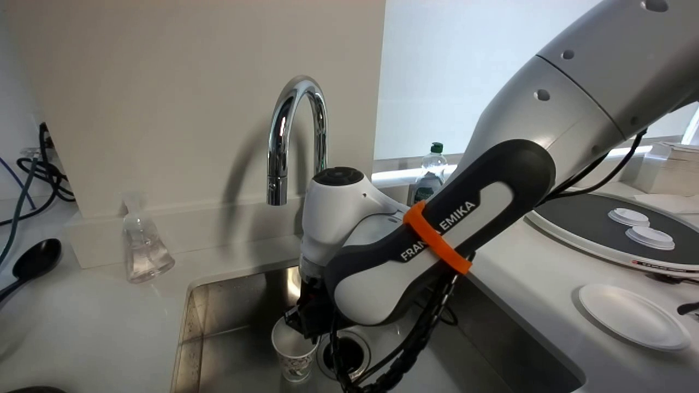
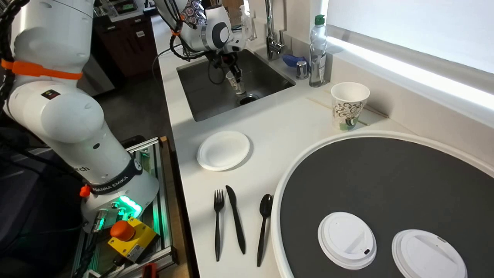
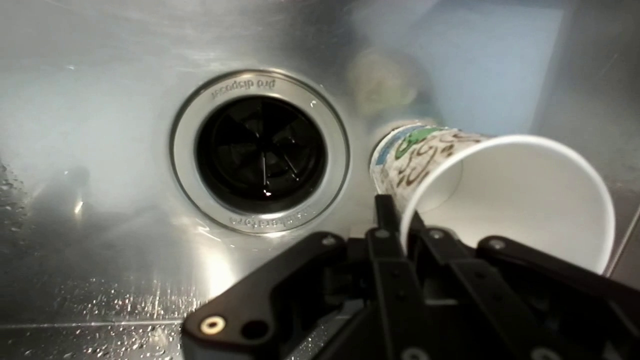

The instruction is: Move the cup to the left then open the faucet.

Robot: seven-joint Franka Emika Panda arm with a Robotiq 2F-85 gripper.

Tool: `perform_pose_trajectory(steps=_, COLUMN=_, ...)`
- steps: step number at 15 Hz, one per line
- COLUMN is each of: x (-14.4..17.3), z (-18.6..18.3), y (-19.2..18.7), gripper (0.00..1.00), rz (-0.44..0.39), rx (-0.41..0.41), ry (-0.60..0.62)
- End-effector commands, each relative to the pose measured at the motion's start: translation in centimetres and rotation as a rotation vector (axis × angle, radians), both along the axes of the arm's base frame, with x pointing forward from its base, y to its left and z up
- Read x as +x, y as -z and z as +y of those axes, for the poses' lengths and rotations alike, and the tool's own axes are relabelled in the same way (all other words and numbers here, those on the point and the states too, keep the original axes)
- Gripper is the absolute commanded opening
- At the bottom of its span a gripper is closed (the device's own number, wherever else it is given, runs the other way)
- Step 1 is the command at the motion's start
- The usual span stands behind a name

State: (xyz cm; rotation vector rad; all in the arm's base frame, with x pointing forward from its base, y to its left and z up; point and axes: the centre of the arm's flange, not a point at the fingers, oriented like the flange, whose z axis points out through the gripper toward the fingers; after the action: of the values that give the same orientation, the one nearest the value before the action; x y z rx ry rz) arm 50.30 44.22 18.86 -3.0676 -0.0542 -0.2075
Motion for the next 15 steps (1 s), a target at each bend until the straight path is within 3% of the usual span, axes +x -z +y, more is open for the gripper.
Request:
perform_pose_trajectory(steps=1, x=0.0, z=0.0, y=1.4, gripper=0.24, rz=0.032, rx=-0.021, ry=0.024)
perform_pose_trajectory(steps=11, x=-0.3, z=-0.4, y=-0.7, gripper=0.96, rz=-0.004, rx=-0.002, ry=0.029)
perform_pose_trajectory(steps=12, x=-0.3, z=-0.5, y=-1.0, gripper=1.0, rz=-0.009, rx=0.002, ry=0.031)
perform_pose_trajectory(steps=15, x=-0.5, z=-0.8, y=-2.5, gripper=1.0, rz=-0.024, rx=0.017, ry=0.048)
